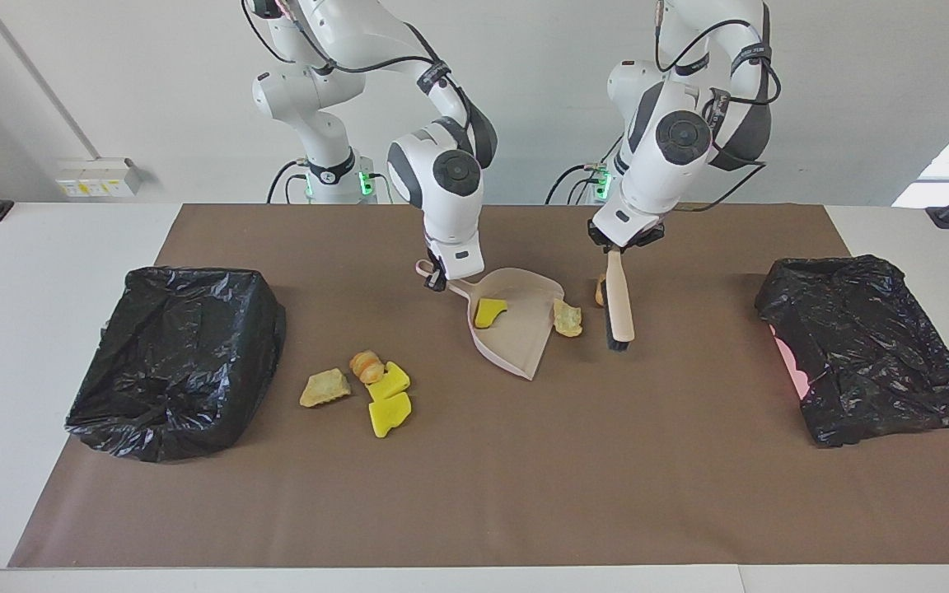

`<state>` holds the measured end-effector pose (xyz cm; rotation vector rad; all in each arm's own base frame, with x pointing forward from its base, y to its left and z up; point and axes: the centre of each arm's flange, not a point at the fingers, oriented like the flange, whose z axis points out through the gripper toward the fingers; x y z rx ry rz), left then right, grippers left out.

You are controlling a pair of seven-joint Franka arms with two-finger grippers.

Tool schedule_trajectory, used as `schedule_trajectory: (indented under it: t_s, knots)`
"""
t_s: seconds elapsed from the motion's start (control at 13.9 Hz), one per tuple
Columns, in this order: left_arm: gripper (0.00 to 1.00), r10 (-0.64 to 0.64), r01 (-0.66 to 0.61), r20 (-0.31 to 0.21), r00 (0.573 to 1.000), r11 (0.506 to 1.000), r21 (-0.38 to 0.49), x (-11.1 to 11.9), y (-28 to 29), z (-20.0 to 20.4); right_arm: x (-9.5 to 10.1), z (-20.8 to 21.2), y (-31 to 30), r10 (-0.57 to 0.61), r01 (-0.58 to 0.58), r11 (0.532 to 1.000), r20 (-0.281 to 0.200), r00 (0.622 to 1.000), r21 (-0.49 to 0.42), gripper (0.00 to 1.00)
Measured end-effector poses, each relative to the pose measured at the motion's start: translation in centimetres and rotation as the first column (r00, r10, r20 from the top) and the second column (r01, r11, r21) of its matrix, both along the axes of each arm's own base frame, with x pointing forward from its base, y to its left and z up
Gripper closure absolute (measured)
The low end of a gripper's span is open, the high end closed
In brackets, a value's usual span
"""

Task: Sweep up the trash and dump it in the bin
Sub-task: 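Sweep the yellow pieces into the dustpan with the left gripper's brush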

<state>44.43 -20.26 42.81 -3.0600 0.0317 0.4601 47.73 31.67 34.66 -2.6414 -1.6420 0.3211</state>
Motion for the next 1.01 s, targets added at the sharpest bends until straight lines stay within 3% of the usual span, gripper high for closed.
schedule_trajectory:
  t_s: [0.14, 0.51, 0.79, 1.01]
  knots:
    - [0.74, 0.112, -0.111, -0.012, 0.994, 0.993, 0.051, -1.9, 1.3, -1.2, 0.0, 0.0, 0.0, 0.0, 0.0, 1.0, 0.0, 1.0, 0.0, 0.68]
    - [0.74, 0.335, -0.339, 0.05, 0.941, 0.934, 0.115, -4.9, 1.6, -5.5, 0.0, 0.0, 0.0, 0.0, 0.0, 1.0, 0.0, 1.0, 0.0, 0.68]
    - [0.74, 0.358, -0.364, 0.105, 0.928, 0.93, 0.046, -4.8, -1.1, -7.6, 0.0, 0.0, 0.0, 0.0, 0.0, 1.0, 0.0, 1.0, 0.0, 0.68]
    - [0.74, 0.253, -0.253, 0.109, 0.961, 0.967, -0.017, -4.5, -3.3, -8.4, 0.0, 0.0, 0.0, 0.0, 0.0, 1.0, 0.0, 1.0, 0.0, 0.68]
